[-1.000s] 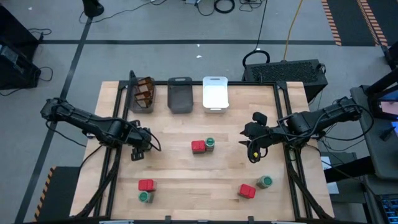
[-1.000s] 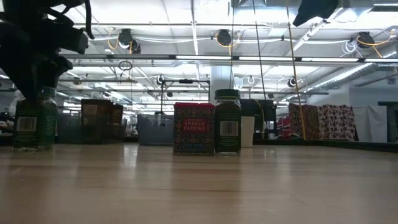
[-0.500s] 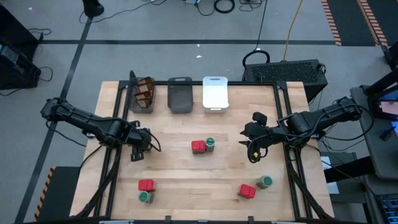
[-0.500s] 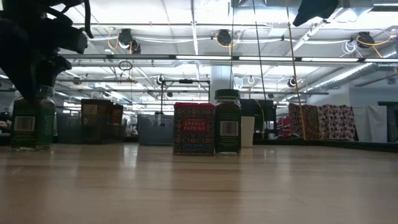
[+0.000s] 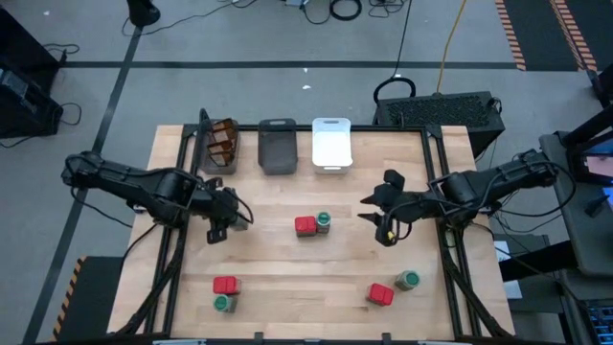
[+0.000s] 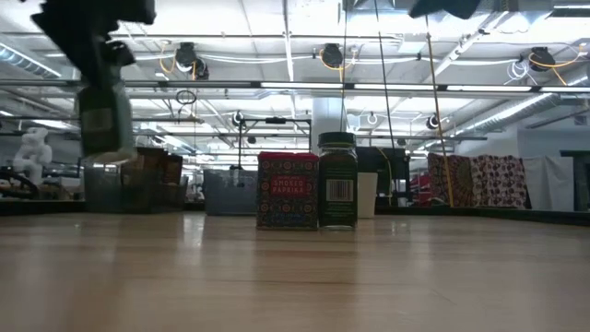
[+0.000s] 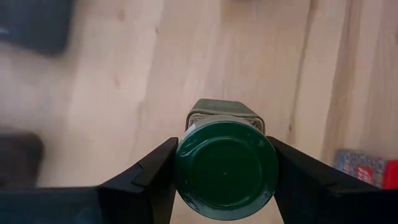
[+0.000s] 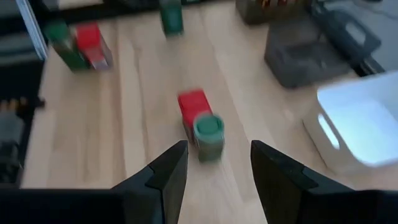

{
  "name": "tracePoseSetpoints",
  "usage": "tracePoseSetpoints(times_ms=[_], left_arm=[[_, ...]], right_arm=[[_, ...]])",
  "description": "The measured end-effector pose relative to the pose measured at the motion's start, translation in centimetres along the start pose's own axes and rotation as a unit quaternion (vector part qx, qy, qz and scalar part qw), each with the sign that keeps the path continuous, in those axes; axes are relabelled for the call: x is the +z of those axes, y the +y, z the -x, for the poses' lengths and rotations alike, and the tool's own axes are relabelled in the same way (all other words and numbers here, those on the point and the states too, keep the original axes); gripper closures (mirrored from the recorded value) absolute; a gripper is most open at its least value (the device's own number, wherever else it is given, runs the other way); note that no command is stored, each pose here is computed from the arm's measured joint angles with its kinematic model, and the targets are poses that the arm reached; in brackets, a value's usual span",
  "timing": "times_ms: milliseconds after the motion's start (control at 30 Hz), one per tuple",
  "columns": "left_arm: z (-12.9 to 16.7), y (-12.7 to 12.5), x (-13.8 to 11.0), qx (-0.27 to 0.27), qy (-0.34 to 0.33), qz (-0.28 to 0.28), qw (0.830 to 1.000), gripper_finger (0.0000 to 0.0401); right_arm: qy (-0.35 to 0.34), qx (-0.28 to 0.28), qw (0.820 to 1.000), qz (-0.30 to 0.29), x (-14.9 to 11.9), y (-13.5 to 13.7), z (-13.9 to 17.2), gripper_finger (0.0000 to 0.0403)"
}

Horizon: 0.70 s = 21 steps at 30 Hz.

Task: Sort spices by type
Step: Put the top left green seasoning bottle into the right black bin

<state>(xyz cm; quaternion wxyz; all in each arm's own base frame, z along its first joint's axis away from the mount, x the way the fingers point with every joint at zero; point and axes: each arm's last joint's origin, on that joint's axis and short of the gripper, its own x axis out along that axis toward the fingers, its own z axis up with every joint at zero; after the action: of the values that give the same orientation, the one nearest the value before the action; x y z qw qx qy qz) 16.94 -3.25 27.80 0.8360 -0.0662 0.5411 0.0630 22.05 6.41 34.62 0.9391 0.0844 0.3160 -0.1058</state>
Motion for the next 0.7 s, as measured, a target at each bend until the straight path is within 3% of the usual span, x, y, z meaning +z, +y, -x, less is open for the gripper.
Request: tracePoseSetpoints(times_ms=[267, 533, 700], left_arm=[[0.5, 1.2, 2.5, 0.011, -0.097, -0.015, 0.995, 0.0190], [1.3, 4.0, 5.7, 0.029, -0.239, 0.053, 0.969, 0.0190], [1.2, 6.4, 7.5, 0.065, -0.242, 0.085, 0.964, 0.0190]], right_arm=[[-0.069, -0.010, 0.997, -0.030, 2.0, -0.5, -1.6, 0.0243], [-0.085, -0.032, 0.995, -0.029, 3.2, -0.7, -5.8, 0.0243], [-0.103, -0.031, 0.994, -0.024, 4.0, -1.6, -6.6, 0.0252]])
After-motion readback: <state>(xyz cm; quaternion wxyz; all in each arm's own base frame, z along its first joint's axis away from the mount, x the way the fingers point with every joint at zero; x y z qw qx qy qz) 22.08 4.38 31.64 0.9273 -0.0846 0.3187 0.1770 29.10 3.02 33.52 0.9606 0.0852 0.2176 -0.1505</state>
